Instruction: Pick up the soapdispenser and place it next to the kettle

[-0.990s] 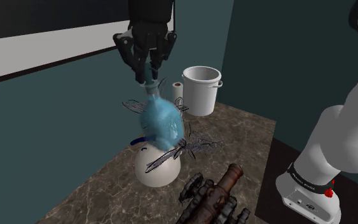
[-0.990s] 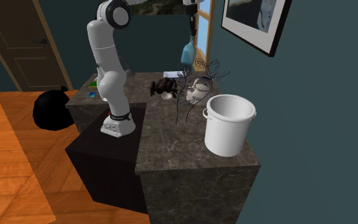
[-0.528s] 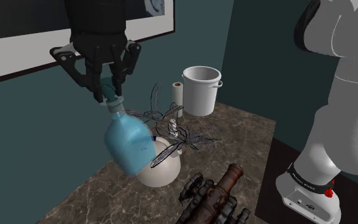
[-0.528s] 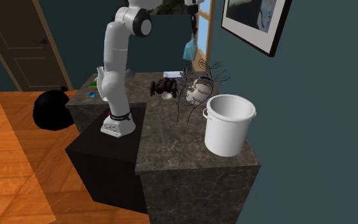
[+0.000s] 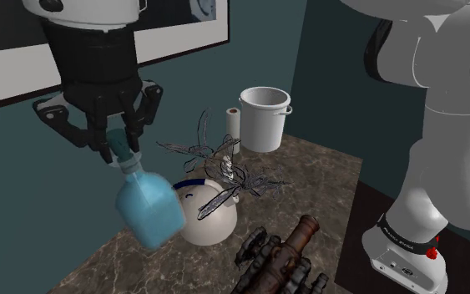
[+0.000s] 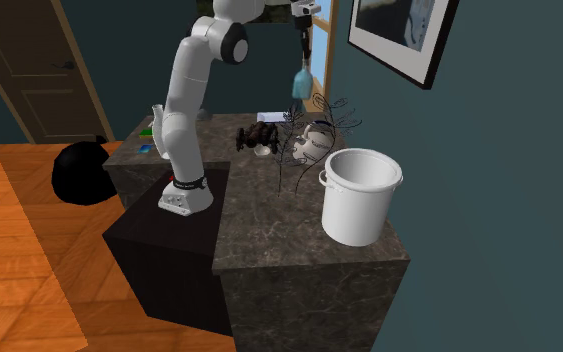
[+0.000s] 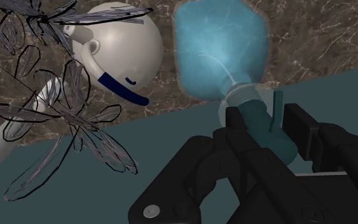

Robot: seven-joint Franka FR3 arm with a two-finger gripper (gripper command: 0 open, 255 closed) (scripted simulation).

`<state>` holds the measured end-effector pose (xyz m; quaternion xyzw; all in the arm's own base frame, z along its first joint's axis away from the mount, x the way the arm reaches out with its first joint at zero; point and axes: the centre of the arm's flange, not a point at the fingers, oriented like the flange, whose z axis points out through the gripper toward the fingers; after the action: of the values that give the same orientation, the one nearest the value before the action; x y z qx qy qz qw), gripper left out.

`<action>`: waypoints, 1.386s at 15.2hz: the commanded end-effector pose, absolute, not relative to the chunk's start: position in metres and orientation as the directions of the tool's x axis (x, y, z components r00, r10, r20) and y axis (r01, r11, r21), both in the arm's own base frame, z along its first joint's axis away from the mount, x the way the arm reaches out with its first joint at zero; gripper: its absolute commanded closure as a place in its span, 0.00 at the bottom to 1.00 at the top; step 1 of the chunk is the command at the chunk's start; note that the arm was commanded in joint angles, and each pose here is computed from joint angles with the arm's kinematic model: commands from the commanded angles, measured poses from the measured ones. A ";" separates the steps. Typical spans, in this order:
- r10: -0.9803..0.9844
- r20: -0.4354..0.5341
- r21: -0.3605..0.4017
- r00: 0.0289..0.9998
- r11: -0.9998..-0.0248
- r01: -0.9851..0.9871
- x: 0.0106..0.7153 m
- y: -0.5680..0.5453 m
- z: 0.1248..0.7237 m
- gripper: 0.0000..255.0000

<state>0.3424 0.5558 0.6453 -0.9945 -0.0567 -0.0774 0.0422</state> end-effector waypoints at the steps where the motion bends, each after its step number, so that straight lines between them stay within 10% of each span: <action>1: 0.106 0.159 -0.076 0.982 -0.990 0.119 0.342 0.556 0.635 1.00; 21: 0.106 0.159 -0.076 0.982 -0.990 0.119 0.342 0.556 0.529 1.00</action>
<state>0.3417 0.5583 0.5344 -0.9945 -0.0565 -0.0774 0.0422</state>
